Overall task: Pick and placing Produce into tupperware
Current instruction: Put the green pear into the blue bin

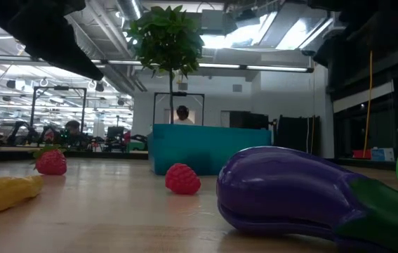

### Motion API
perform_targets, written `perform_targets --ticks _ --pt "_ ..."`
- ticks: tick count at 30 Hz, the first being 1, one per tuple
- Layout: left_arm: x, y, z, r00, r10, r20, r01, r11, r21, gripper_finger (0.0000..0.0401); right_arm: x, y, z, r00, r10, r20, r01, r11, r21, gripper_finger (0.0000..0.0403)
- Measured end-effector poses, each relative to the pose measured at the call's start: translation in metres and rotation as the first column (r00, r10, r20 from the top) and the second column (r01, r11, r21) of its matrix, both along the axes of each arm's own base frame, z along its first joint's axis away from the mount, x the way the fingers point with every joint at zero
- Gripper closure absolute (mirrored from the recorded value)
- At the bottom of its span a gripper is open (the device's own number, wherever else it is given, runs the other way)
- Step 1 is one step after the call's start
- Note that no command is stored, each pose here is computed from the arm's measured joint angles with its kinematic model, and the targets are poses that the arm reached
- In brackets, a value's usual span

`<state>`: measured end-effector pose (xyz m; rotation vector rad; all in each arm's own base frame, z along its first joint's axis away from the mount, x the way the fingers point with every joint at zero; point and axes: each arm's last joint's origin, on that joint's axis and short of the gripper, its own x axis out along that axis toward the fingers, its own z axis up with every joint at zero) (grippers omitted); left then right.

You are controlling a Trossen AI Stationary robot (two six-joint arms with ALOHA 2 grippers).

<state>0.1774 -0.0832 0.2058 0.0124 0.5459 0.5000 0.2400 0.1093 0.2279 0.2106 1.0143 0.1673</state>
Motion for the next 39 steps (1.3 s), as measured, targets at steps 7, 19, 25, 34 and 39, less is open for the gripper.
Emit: perform_targets --ticks 7,19,25,34,39 --pt "-0.01 -0.006 -0.021 0.999 -0.033 0.026 0.033 0.999 -0.008 0.0363 0.024 0.024 -0.017 0.978 -0.027 -0.208 0.013 0.997 -0.071 0.0089" --pt "-0.019 -0.016 -0.02 0.866 -0.462 0.191 0.478 0.877 -0.048 0.0392 0.053 0.041 -0.021 0.961 -0.059 -0.27 0.058 0.998 -0.012 0.0089" --pt "-0.036 -0.009 -0.024 0.741 -0.607 0.287 0.642 0.766 -0.034 0.04 0.052 0.045 -0.02 0.958 -0.085 -0.275 0.089 0.996 0.003 0.0089" --pt "-0.05 0.001 -0.033 0.726 -0.592 0.349 0.652 0.754 -0.078 0.0377 0.044 0.062 -0.02 0.947 -0.126 -0.294 0.141 0.99 0.03 0.0089" --pt "-0.051 0.001 -0.032 0.721 -0.597 0.351 0.656 0.751 -0.07 0.0366 0.044 0.073 -0.033 0.943 -0.124 -0.308 0.135 0.991 0.013 0.0089"
